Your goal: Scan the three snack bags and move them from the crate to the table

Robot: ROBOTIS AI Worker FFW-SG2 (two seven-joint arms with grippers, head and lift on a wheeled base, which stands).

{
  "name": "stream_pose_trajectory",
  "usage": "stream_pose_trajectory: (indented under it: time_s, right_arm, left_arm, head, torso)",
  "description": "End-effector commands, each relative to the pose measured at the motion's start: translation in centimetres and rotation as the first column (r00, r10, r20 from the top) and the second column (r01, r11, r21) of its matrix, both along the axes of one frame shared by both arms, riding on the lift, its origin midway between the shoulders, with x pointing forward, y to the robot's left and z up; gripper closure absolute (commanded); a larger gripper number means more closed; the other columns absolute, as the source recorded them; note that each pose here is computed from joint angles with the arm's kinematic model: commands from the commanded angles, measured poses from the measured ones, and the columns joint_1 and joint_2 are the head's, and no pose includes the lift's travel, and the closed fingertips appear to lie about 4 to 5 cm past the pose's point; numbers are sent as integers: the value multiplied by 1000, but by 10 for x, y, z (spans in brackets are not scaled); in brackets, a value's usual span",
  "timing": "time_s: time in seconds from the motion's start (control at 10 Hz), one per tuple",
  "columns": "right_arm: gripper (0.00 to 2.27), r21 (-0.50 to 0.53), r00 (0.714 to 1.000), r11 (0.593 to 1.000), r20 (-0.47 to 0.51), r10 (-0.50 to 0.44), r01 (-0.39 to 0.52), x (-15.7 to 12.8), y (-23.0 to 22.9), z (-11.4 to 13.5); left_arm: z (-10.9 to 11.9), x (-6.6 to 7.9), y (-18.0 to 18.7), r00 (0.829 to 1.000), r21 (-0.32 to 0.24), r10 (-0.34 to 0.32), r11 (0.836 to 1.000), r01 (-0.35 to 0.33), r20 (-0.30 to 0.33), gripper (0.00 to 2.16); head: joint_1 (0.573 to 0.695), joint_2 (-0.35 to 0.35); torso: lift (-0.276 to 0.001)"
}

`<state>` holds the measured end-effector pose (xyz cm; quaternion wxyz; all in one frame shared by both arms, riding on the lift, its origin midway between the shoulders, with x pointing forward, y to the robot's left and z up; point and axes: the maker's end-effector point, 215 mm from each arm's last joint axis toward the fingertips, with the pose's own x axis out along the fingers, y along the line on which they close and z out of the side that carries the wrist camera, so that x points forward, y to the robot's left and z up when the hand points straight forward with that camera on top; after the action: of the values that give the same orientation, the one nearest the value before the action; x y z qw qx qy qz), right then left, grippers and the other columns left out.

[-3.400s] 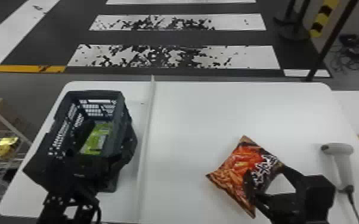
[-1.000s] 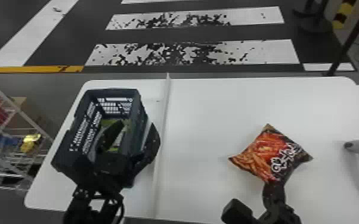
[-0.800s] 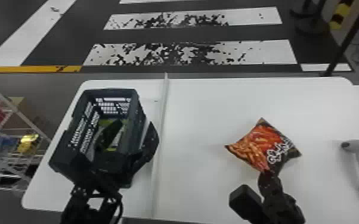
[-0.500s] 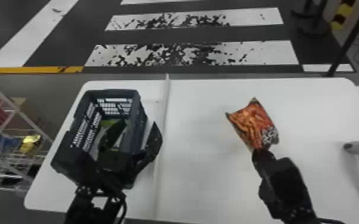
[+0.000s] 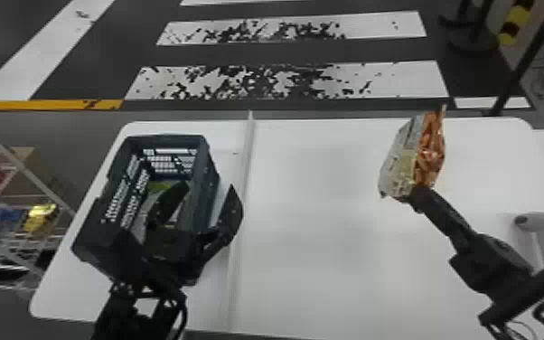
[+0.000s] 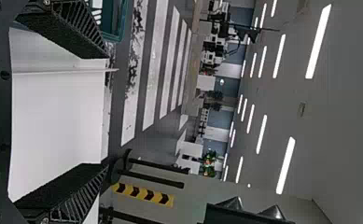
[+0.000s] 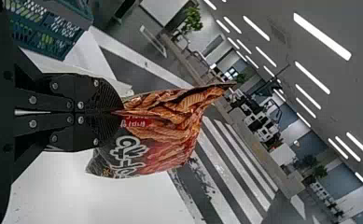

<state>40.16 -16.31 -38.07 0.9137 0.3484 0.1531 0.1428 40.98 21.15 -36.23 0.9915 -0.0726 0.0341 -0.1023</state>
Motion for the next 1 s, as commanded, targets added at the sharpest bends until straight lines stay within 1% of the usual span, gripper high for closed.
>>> stream_pose_trajectory:
  time_s: [0.0,0.1,0.2,0.3,0.4,0.5,0.6,0.7,0.8,0.9]
  right_arm:
    - [2115,269,991,961,-135,-21,57,-12,-30,-44]
    - [2115,376,987,921,-156,-48,104,-16,-52,-62]
    - [2115,437,980,891,-194,-40,123,-24,-59,-80]
    - [2115,439,971,884,-231,-63,162,-32,-71,-97]
    - [2108,419,962,886,-258,-94,199,-40,-83,-108]
    - [2013,377,951,893,-272,-146,245,-44,-98,-117]
    - [1784,343,938,898,-302,-171,275,-49,-104,-124]
    - [633,261,931,927,-316,-181,269,-58,-104,-118]
    - [-1,174,915,946,-347,-203,275,-65,-99,-111]
    - [12,103,895,952,-383,-230,289,-71,-98,-110]
  left_arm:
    - [0,-2,-7,1000,0,-11,1000,11,2,36]
    - [0,-2,-10,1000,-1,-14,1000,14,1,36]
    - [-2,-3,-14,1000,2,-20,1000,20,-2,36]
    - [-3,-4,-19,1000,2,-25,1000,25,-6,36]
    - [-3,-4,-21,1000,4,-27,1000,27,-4,36]
    - [-4,-4,-21,1000,5,-26,1000,26,-6,36]
    - [-3,-4,-22,1000,3,-26,1000,26,-5,33]
    - [-4,-4,-21,1000,5,-26,1000,26,-6,36]
    - [-5,-2,-20,1000,5,-21,1000,21,-8,36]
    - [-4,-2,-20,1000,3,-20,1000,20,-5,36]
  head:
    - [695,84]
    - [695,40]
    - [695,20]
    - [695,-10]
    - [695,-38]
    - [695,-65]
    - [695,-90]
    - [695,-109]
    - [695,-117]
    - [695,-121]
  torso:
    - [-62]
    - [-62]
    - [-62]
    - [-62]
    - [-62]
    - [-62]
    - [-62]
    - [-62]
    - [-62]
    - [-62]
